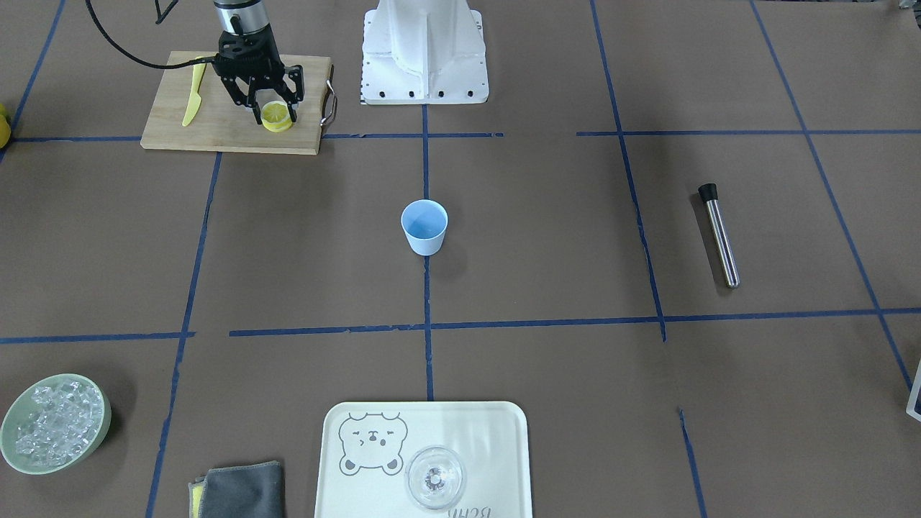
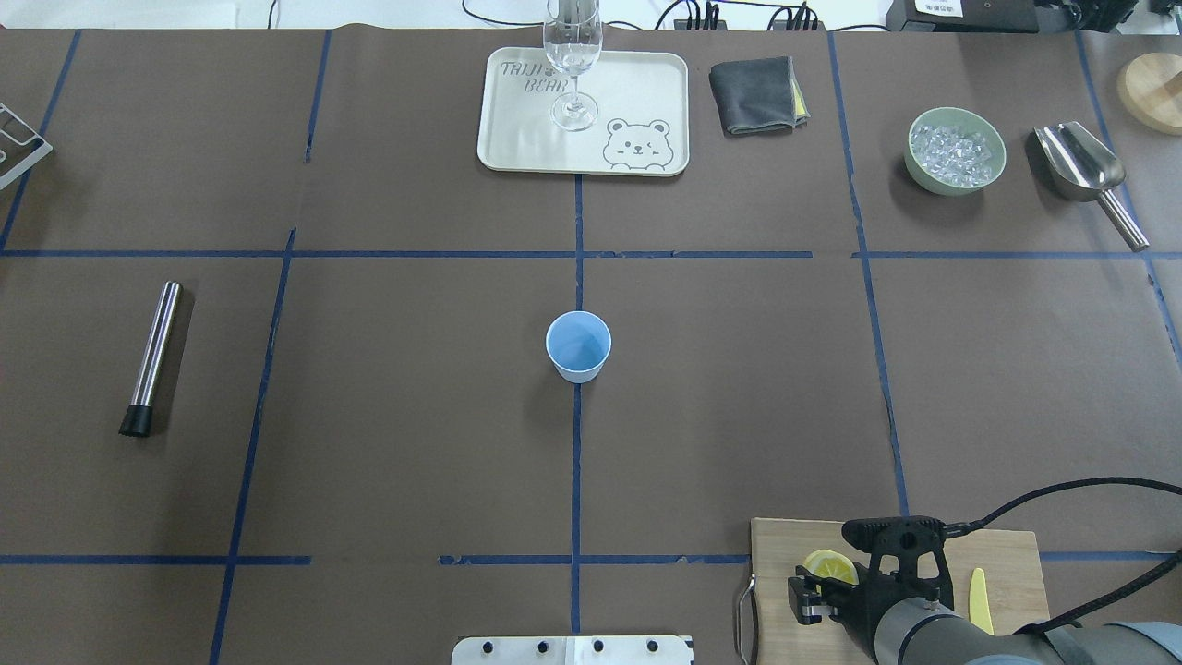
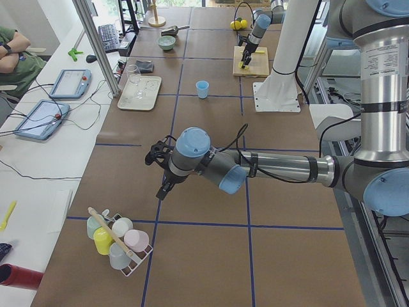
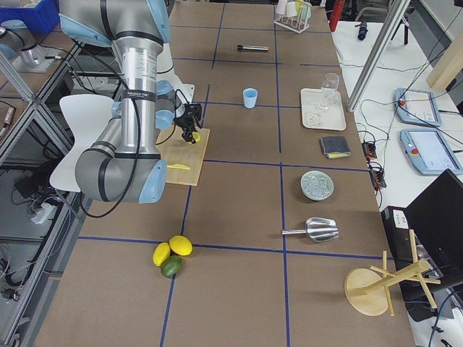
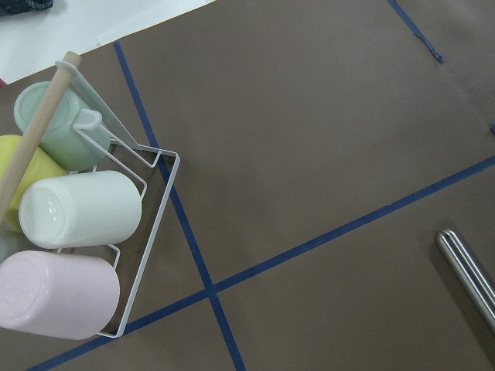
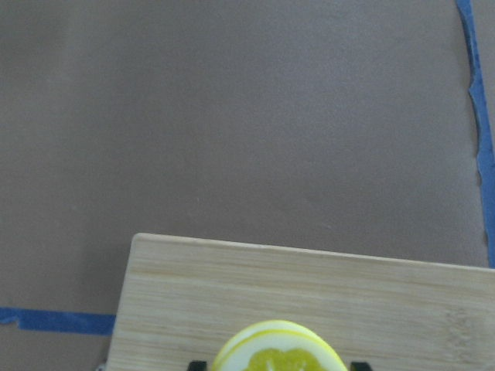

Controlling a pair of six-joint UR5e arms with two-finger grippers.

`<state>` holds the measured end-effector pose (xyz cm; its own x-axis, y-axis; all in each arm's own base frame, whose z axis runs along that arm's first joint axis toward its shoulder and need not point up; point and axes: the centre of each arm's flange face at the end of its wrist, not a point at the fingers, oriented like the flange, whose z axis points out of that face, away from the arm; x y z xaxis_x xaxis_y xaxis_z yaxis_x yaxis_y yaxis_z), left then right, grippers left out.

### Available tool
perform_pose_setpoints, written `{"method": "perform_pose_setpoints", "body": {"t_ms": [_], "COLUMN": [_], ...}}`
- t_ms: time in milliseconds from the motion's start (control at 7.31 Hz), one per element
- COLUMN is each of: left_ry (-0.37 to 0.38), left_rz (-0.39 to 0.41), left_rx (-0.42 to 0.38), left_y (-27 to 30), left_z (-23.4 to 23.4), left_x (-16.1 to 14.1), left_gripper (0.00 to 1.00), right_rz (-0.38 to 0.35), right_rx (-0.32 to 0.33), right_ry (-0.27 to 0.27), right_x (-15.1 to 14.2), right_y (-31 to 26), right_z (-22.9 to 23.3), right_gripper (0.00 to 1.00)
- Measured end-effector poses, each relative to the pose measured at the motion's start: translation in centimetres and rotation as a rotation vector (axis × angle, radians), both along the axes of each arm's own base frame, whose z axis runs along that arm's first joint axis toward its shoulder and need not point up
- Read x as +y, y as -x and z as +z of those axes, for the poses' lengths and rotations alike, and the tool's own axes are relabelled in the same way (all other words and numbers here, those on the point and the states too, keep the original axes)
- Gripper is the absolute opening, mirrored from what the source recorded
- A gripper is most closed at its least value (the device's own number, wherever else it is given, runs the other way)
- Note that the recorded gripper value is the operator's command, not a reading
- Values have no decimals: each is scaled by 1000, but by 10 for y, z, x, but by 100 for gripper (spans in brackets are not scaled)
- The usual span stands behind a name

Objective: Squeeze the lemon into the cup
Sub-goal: 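Lower the right gripper and grasp the lemon slice on the board, then carry the lemon slice with the right gripper over the blue cup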

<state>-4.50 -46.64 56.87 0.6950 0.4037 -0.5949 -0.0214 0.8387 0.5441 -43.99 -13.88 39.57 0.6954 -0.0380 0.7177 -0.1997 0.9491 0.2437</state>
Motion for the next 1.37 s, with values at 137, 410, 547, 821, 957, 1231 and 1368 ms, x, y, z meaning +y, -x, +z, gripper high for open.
{"method": "perform_pose_setpoints", "body": {"t_ms": [137, 410, 547, 821, 957, 1231, 1368], "left_ry": [-1, -1, -1, -1, 1, 5, 6], "left_rz": [0, 0, 0, 0, 0, -2, -3], "left_rx": [0, 0, 0, 0, -1, -3, -4], "left_y": [0, 0, 0, 0, 0, 0, 0], "left_z": [0, -1, -1, 0, 0, 2, 3], "left_x": [0, 0, -1, -1, 0, 0, 0], "left_gripper": [100, 100, 100, 100, 100, 100, 100], "right_rz": [2, 6, 11, 20, 24, 41, 52], "right_rx": [-6, -20, -21, -20, -20, 2, 10], "right_ry": [0, 1, 5, 39, 65, 107, 111], "right_x": [-1, -3, -7, -23, -35, -66, -84], "right_y": [-1, -8, -16, -32, -31, -16, -6], "right_z": [-3, -13, -26, -52, -66, -113, -143], "right_gripper": [7, 8, 8, 9, 9, 9, 9]}}
